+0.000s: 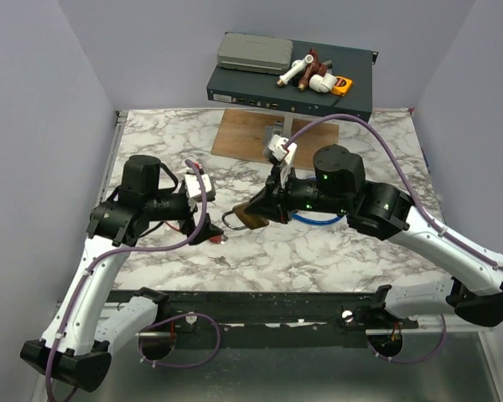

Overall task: Unlock with the key
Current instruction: Unlock the lock.

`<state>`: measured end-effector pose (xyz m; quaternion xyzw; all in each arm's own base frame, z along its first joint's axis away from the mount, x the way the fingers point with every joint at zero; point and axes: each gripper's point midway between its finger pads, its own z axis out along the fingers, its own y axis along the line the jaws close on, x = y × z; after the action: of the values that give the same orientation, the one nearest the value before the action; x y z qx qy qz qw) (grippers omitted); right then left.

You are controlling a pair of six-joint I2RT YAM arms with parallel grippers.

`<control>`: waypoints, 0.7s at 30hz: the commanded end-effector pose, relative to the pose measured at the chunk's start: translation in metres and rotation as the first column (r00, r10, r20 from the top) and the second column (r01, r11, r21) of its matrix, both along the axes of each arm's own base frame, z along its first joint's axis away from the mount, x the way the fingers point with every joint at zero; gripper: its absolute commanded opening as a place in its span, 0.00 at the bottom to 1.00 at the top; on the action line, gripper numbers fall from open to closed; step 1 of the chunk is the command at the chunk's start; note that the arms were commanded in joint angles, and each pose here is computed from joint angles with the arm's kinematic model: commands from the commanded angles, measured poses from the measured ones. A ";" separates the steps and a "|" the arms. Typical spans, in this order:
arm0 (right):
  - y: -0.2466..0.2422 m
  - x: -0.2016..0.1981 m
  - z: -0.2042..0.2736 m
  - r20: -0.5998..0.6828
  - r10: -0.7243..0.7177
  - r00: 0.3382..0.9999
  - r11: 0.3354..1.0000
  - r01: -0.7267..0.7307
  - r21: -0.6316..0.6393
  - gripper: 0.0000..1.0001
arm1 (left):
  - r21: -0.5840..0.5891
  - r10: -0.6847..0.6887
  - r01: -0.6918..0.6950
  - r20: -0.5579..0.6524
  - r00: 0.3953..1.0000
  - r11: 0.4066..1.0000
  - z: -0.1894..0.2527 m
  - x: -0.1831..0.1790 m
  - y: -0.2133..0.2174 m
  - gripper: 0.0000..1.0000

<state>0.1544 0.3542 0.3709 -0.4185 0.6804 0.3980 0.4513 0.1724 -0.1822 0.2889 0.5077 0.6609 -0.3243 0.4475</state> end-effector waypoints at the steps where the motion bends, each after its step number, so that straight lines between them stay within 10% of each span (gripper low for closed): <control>1: 0.004 -0.008 0.039 0.032 0.045 0.998 0.987 -0.050 0.151 0.01 | -0.021 -0.135 0.135 0.029 0.990 0.991 -0.006 -0.010 -0.007 0.90; 15: 0.024 0.020 0.038 -0.032 0.047 0.998 0.960 -0.036 0.279 0.01 | 0.029 -0.320 0.319 0.052 0.946 0.947 -0.012 -0.039 -0.006 0.60; 21: 0.030 0.028 0.024 -0.098 0.057 0.994 0.954 -0.025 0.298 0.01 | 0.069 -0.225 0.215 0.202 0.953 0.974 -0.008 -0.013 -0.002 0.17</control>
<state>0.1733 0.3754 0.3604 -0.3636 0.6728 0.4820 0.4275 0.1502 -0.1855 0.2728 0.6071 0.5830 -0.3445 0.4158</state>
